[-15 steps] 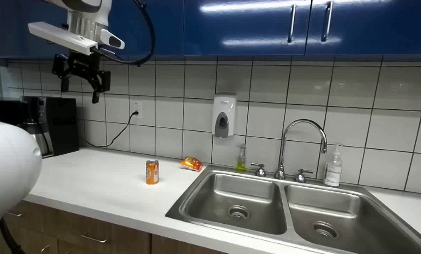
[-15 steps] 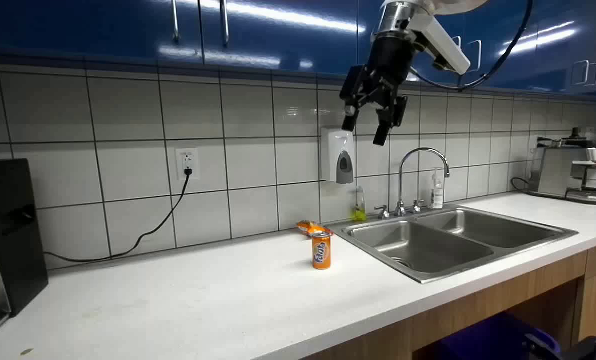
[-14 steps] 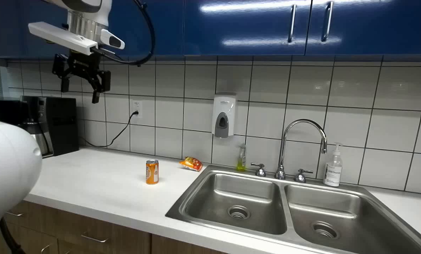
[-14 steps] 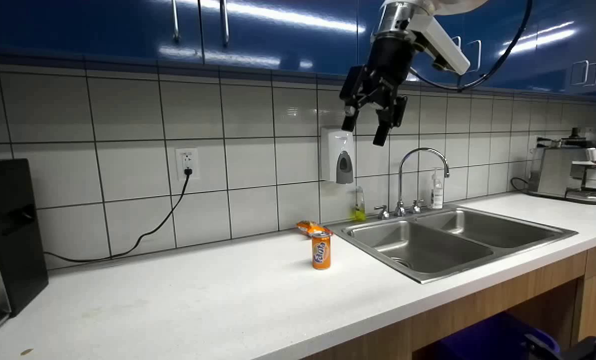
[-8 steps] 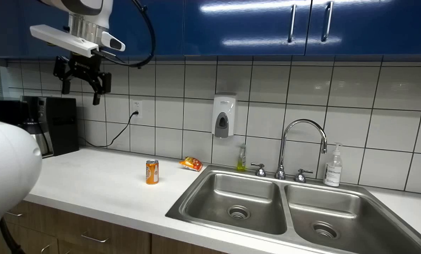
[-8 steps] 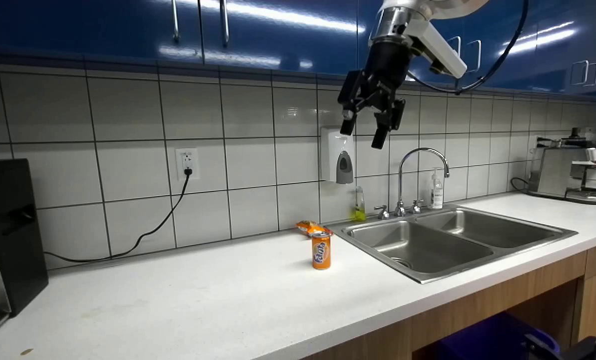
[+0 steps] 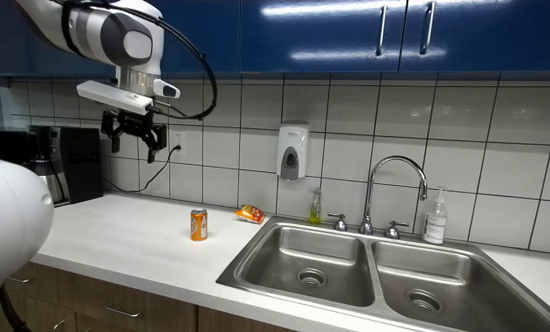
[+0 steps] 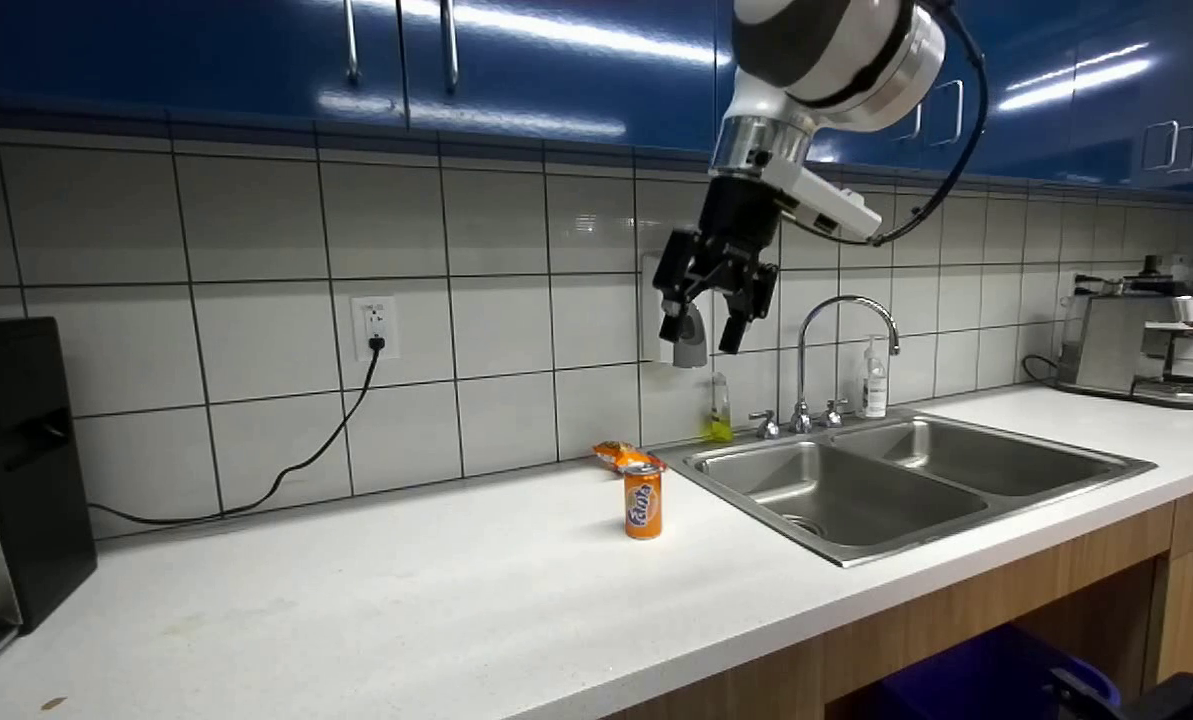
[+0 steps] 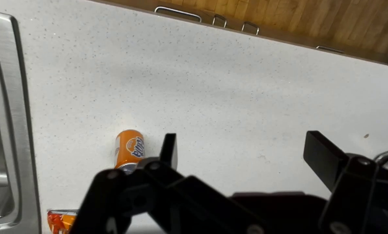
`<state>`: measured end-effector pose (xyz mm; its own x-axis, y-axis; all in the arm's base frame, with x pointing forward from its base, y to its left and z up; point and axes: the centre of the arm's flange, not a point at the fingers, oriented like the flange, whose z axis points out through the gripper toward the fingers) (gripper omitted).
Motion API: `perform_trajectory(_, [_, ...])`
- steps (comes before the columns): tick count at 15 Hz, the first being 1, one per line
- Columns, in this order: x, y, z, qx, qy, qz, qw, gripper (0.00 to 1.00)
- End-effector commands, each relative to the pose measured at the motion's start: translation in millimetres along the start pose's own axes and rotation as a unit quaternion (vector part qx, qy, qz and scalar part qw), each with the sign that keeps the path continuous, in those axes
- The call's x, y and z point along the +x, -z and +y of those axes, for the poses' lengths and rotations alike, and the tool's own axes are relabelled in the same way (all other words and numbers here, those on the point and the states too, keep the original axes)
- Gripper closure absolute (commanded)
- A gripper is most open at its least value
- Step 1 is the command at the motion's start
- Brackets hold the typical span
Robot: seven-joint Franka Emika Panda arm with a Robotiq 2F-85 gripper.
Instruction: Put the can in the left sink
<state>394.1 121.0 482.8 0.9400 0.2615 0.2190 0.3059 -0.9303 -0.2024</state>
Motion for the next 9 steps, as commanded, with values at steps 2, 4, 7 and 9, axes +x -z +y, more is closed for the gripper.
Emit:
perform_trajectory(2, [30,-44,26,-0.043,0.018,0.002,0.9989,0.00])
perform_trajectory(4, [40,-64,34,-0.057,0.021,0.002,0.9981,0.00])
perform_trajectory(7, [53,-88,42,-0.072,0.025,0.006,0.9971,0.00])
perform_trajectory(9, [63,-104,46,-0.074,0.023,0.008,0.9970,0.00])
